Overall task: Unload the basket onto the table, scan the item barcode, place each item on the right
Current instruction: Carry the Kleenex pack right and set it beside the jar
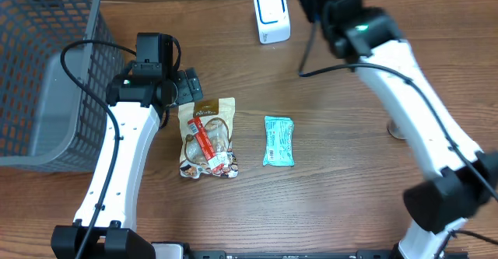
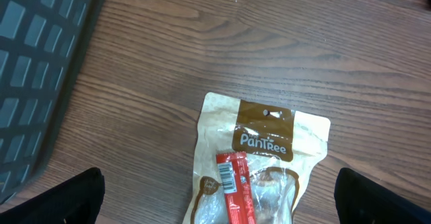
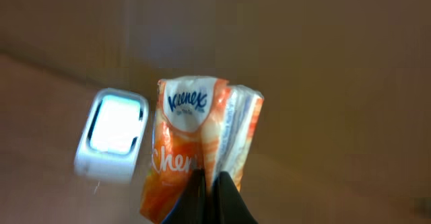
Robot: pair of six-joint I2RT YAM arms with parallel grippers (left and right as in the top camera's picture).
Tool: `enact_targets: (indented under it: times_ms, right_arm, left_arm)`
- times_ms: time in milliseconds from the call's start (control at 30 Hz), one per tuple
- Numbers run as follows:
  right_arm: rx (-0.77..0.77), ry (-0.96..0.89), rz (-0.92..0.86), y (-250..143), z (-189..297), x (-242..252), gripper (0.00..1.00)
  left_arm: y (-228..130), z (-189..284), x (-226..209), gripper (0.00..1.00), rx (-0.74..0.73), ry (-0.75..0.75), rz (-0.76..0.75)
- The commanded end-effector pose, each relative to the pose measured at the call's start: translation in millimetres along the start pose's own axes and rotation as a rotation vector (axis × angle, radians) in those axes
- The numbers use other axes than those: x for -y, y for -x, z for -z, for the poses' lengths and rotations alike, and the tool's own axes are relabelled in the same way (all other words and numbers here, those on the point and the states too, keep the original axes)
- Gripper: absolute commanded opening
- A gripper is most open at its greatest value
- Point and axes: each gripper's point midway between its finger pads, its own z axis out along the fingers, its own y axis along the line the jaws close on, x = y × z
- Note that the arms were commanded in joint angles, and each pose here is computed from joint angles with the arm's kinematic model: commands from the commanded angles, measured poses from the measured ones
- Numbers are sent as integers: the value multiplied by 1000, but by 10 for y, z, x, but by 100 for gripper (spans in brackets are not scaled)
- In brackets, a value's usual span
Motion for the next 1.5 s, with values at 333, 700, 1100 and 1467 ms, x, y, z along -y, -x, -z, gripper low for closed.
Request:
enact_targets:
  times_ms: [333, 700, 1100, 1467]
  right_arm:
    - [-897, 185, -375, -2280, 276, -7, 4]
    - [-947, 24, -334, -3215, -97, 161, 4]
    - [-923, 38, -314, -3336, -186, 111, 49]
    - [-903, 241, -509, -3169, -208, -332, 41]
  left_arm:
    - [49, 49, 24, 100, 20, -3, -4]
    - [49, 49, 24, 100, 20, -3, -4]
    - [49, 49, 24, 100, 20, -3, -3]
    - [49, 49, 24, 100, 20, -3, -4]
